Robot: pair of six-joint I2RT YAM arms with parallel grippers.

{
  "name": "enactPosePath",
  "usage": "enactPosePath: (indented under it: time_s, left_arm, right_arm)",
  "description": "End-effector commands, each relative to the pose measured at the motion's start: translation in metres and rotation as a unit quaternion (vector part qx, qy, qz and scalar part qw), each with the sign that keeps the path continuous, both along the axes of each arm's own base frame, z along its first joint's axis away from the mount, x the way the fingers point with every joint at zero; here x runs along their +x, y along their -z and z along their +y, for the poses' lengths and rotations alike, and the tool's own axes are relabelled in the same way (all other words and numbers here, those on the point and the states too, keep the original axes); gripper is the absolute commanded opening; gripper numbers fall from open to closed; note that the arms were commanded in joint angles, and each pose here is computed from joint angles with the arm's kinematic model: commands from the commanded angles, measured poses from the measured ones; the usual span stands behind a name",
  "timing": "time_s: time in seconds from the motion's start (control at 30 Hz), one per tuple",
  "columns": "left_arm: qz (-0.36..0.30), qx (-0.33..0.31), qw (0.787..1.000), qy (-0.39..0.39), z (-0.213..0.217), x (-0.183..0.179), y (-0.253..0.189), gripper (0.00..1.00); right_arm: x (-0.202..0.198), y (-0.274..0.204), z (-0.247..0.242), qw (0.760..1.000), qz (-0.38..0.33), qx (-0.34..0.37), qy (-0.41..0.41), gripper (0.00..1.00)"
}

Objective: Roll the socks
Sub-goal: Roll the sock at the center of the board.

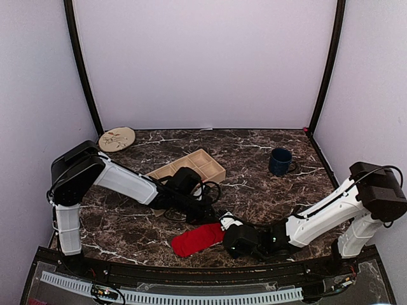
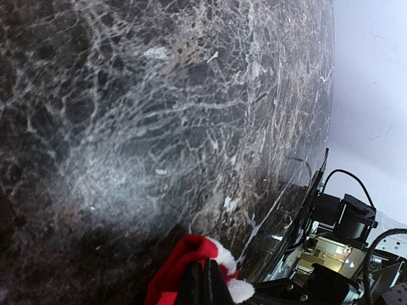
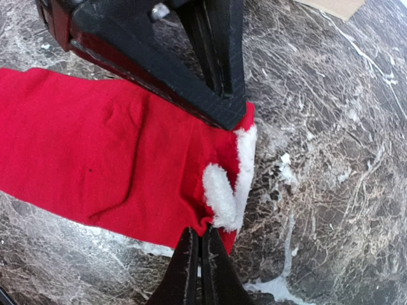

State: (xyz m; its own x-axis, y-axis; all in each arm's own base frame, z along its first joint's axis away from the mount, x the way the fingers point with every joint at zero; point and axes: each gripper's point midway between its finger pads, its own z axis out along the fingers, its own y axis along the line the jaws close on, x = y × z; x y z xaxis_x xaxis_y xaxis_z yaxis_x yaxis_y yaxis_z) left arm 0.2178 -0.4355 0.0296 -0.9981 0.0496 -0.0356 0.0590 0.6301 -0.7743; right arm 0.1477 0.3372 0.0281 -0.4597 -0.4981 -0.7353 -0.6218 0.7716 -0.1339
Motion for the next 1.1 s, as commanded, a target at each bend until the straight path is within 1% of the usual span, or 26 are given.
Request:
enactPosePath:
  time_s: [0.0, 0.13, 0.23, 0.3, 0.57, 0.67, 0.87, 1.07]
  left_arm:
    - [-0.004, 0.026, 1.000, 0.011, 0.006, -0.001, 0.009, 0.00]
    - [0.000, 0.039, 0.999, 0.011, 0.010, -0.003, 0.016, 0.00]
    - [0.002, 0.047, 0.999, 0.011, 0.012, -0.003, 0.021, 0.00]
    - [0.001, 0.051, 0.999, 0.011, 0.012, -0.003, 0.022, 0.00]
    - [0.005, 0.066, 0.998, 0.013, 0.017, -0.005, 0.031, 0.00]
    - [0.008, 0.071, 0.997, 0.011, 0.021, -0.006, 0.035, 0.00]
    - [0.013, 0.077, 0.997, 0.010, 0.028, -0.011, 0.044, 0.00]
    - [0.018, 0.085, 0.996, 0.012, 0.037, -0.018, 0.051, 0.00]
  right_arm:
    - [-0.002, -0.001, 0.006, 1.000, 0.001, 0.008, 0.001, 0.06]
    - [-0.003, -0.004, 0.005, 1.000, 0.006, 0.015, 0.007, 0.16]
    - [-0.005, -0.010, 0.003, 0.999, 0.019, 0.031, 0.017, 0.25]
    - [-0.007, -0.014, 0.001, 0.998, 0.031, 0.045, 0.025, 0.29]
    - [-0.019, -0.044, -0.011, 0.985, 0.079, 0.143, 0.057, 0.42]
    - [-0.020, -0.050, -0.016, 0.977, 0.094, 0.177, 0.074, 0.52]
    - [-0.014, -0.045, -0.020, 0.951, 0.134, 0.254, 0.119, 0.54]
    - [0.004, -0.037, -0.026, 0.909, 0.178, 0.329, 0.184, 0.52]
